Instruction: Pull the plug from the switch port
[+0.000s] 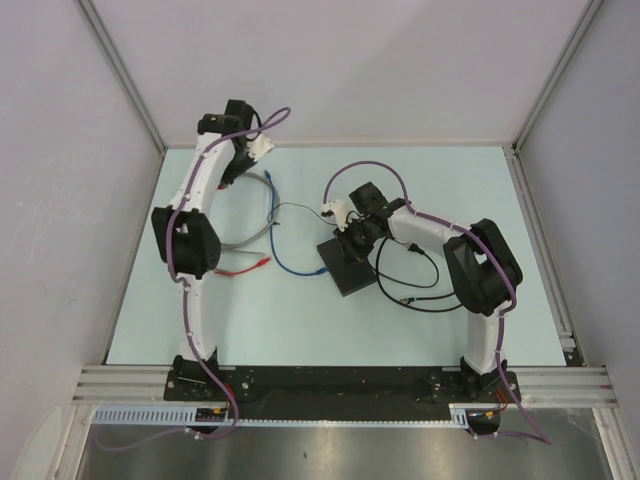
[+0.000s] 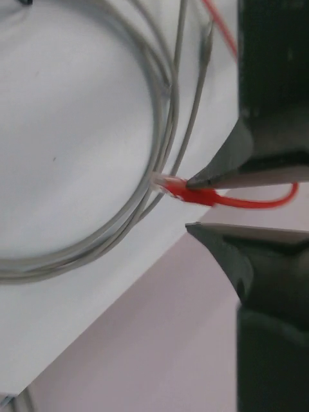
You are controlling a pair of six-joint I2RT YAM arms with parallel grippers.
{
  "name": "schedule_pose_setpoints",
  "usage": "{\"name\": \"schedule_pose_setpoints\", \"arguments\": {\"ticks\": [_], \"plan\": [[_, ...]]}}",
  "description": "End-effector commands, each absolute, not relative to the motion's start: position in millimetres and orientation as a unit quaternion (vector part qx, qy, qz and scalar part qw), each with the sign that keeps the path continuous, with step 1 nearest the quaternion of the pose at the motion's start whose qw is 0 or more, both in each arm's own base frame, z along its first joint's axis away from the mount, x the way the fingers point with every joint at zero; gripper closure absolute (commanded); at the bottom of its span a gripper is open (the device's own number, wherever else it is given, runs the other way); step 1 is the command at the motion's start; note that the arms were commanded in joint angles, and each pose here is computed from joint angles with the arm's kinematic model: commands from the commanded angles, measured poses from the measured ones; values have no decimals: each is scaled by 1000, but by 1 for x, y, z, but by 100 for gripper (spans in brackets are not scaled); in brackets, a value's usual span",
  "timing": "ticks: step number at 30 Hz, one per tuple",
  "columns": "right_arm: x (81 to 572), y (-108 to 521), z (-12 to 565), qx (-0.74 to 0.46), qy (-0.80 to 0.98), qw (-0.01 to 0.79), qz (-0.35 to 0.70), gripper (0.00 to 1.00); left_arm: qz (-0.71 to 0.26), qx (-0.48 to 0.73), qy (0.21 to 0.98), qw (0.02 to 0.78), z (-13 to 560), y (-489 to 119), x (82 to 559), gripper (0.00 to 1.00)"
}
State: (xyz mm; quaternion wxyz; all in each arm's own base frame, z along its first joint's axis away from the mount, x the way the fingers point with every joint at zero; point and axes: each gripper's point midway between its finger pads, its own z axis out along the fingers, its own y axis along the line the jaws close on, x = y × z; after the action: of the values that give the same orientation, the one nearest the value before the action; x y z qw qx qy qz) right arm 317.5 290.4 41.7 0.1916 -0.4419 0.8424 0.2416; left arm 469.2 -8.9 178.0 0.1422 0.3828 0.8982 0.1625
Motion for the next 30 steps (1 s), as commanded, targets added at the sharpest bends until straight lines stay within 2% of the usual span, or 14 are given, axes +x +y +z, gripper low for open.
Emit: {"name": "schedule_pose_setpoints", "arguments": {"ticks": [1, 3, 8, 10, 11, 12, 13, 14, 17, 22, 25, 27, 29, 30], "plan": [[305, 257, -9, -451, 866, 131, 170, 97, 280, 338, 884, 160, 189, -9, 501, 57], [305, 258, -8, -453, 865, 133, 169, 97, 270, 313, 890, 193, 189, -24, 508, 45], [305, 258, -9, -453, 866, 131, 168, 97, 200, 276, 895, 287, 203, -64, 512, 28], [305, 258, -9, -452, 866, 131, 169, 97, 143, 266, 901, 311, 207, -84, 508, 27], [304, 258, -10, -452, 866, 129, 169, 97, 59, 293, 901, 315, 206, -112, 498, 26], [304, 258, -10, -452, 866, 129, 169, 97, 22, 299, 898, 323, 214, -124, 491, 26], [304, 258, -9, -453, 866, 130, 170, 97, -17, 302, 900, 314, 209, -136, 480, 26], [304, 258, -9, -453, 866, 130, 170, 97, -112, 330, 888, 301, 207, -165, 460, 27], [304, 259, -9, -453, 865, 130, 172, 97, -257, 364, 859, 253, 197, -204, 411, 28], [304, 259, -9, -453, 865, 130, 172, 97, -380, 347, 841, 167, 159, -229, 356, 32], [304, 259, -8, -452, 865, 130, 172, 97, -356, 346, 857, 140, 128, -228, 347, 43], [304, 260, -4, -452, 865, 134, 173, 97, -351, 344, 863, 120, 110, -229, 341, 68], [304, 260, -2, -449, 866, 135, 175, 97, -349, 335, 872, 81, 86, -226, 333, 100], [304, 261, -1, -448, 866, 136, 176, 98, -349, 333, 873, 70, 80, -226, 330, 100]]}}
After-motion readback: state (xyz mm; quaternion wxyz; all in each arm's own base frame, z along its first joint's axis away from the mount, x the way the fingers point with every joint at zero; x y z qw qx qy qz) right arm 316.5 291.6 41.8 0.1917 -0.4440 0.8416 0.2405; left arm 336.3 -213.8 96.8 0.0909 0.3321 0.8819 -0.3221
